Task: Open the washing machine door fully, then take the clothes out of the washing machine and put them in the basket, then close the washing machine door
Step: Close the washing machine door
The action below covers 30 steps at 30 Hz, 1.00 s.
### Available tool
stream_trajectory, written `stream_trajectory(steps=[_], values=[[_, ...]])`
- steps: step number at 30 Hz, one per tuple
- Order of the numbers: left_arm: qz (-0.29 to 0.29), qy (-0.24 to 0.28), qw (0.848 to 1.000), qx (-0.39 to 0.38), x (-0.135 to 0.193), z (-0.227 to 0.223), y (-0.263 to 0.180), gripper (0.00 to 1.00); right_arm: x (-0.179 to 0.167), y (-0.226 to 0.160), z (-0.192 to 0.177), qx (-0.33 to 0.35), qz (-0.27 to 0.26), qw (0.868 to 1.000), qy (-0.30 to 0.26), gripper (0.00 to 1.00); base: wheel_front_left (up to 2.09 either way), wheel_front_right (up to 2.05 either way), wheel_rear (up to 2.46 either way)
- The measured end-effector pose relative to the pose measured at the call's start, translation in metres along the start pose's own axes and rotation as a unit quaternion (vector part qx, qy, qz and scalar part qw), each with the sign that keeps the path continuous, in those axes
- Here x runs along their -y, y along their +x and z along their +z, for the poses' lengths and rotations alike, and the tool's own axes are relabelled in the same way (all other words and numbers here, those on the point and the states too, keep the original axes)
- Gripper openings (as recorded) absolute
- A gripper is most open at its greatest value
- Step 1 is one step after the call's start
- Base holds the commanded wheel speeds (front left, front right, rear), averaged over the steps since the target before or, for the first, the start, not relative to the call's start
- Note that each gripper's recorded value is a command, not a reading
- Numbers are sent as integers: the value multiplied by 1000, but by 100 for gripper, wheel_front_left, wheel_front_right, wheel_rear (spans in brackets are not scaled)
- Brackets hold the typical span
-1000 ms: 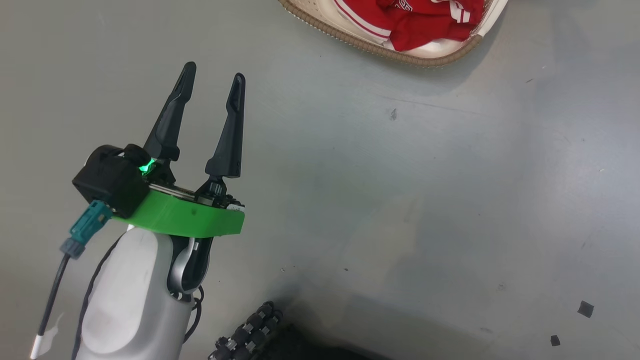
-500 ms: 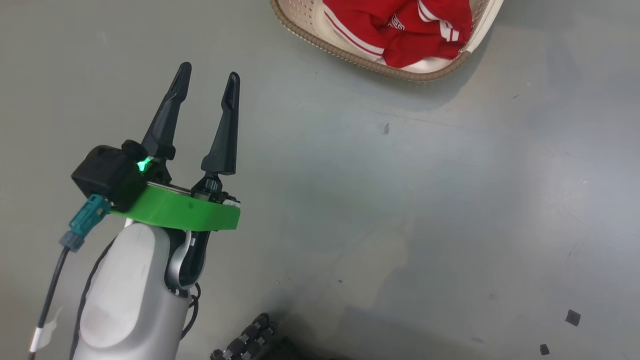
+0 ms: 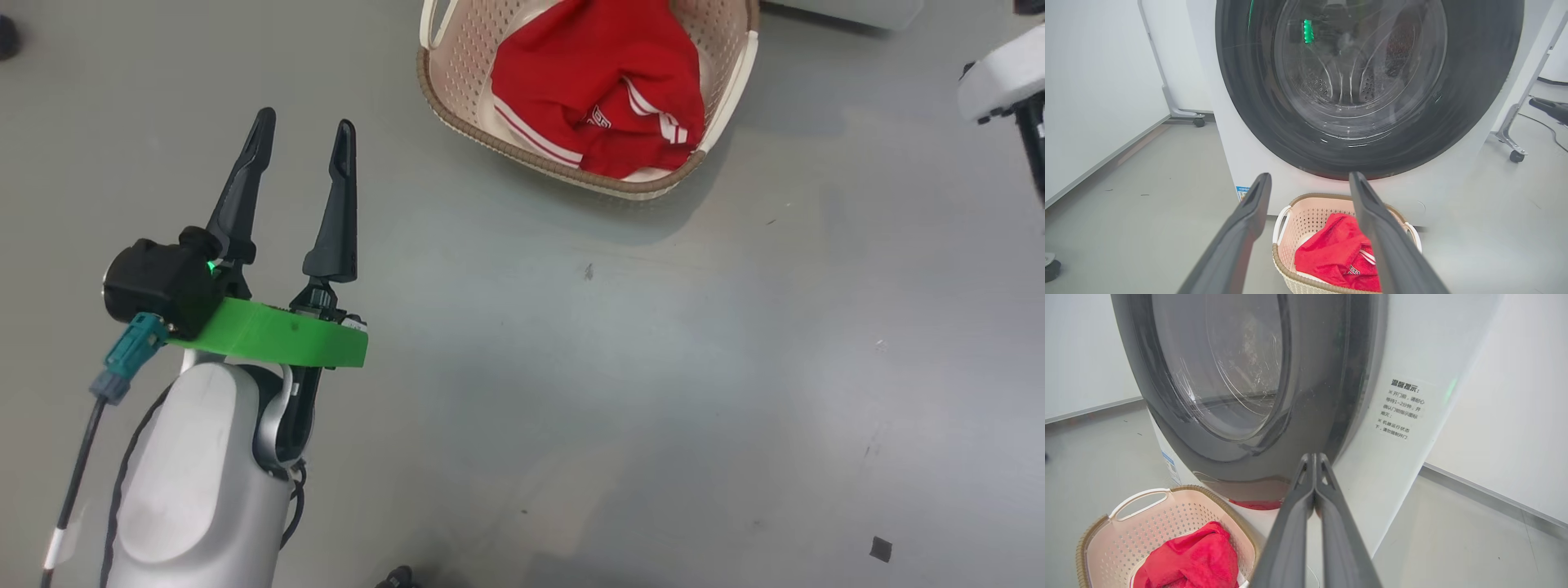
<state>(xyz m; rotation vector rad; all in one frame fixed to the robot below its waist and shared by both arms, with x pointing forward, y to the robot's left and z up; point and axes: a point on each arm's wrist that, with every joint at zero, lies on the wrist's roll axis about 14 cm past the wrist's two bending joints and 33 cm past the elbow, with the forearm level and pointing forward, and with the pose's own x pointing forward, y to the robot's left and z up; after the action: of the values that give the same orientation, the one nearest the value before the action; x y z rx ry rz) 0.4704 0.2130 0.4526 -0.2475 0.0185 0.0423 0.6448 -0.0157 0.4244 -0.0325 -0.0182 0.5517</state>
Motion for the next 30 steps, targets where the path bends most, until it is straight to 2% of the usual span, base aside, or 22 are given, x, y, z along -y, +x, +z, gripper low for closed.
stream_trajectory(steps=[9, 15, 24, 30], values=[[-13, 8, 1000, 8, 6, 11, -8, 100, -8, -49, 4, -26, -21, 999, 28, 0, 0, 0, 0], [-15, -4, 1000, 16, 11, 17, -16, 100, 3, -84, 13, -29, -71, 995, 64, 0, 0, 0, 0], [-23, -18, 1000, 7, 20, 13, -35, 100, 18, -142, 46, -2, -128, 989, 73, 0, 0, 0, 0], [-35, -28, 999, 4, 31, 13, -50, 100, 27, -198, 43, -14, -181, 980, 85, 0, 0, 0, 0]])
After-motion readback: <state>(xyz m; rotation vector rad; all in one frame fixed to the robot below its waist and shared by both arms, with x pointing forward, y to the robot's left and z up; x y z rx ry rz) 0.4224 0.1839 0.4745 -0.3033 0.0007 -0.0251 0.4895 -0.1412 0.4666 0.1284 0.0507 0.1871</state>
